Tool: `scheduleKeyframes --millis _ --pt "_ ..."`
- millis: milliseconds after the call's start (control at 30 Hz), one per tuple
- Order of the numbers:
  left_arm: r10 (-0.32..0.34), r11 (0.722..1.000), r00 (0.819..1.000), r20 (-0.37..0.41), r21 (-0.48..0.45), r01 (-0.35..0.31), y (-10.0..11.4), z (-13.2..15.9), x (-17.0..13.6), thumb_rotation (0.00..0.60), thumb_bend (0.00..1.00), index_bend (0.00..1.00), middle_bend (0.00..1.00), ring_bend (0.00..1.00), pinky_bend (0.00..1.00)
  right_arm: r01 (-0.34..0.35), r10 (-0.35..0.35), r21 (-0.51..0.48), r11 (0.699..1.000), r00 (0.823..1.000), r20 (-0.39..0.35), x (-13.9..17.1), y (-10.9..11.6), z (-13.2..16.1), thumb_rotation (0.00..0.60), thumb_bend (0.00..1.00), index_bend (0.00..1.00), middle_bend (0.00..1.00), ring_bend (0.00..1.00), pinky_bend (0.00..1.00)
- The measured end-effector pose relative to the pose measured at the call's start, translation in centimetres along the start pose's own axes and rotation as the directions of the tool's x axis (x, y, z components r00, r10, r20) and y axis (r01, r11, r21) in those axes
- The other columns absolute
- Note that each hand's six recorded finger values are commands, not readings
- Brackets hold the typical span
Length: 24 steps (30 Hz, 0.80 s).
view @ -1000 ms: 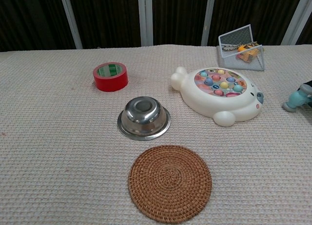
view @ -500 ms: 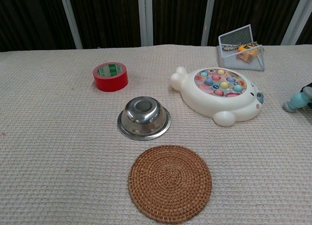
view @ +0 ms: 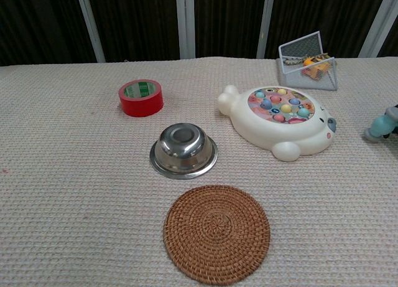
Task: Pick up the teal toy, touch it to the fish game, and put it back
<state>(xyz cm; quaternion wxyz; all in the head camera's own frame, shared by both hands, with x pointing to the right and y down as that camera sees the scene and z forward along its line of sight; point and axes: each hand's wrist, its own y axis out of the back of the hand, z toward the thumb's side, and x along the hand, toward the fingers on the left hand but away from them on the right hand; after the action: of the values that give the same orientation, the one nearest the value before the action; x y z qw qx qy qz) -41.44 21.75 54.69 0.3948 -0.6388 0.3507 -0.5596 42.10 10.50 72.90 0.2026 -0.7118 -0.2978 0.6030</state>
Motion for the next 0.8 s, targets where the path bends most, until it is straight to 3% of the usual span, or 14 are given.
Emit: scheduleKeyframes --millis 567,800 --pt "0.0 1.0 1.0 0.003 -0.003 0.0 -0.2 -0.1 0.2 0.6 0.16 0.08 0.0 0.0 0.0 0.074 -0.073 0.0 0.997 0.995 -0.064 0.5 2.2 1.8 0.6 0.75 0.85 0.67 0.48 0.31" --pt "-0.006 1.0 1.0 0.007 -0.006 0.006 -0.4 -0.1 0.3 0.6 0.16 0.08 0.0 0.0 0.0 0.087 -0.08 0.049 0.995 0.989 -0.124 0.6 3.5 4.0 0.6 0.78 0.9 0.71 0.51 0.37"
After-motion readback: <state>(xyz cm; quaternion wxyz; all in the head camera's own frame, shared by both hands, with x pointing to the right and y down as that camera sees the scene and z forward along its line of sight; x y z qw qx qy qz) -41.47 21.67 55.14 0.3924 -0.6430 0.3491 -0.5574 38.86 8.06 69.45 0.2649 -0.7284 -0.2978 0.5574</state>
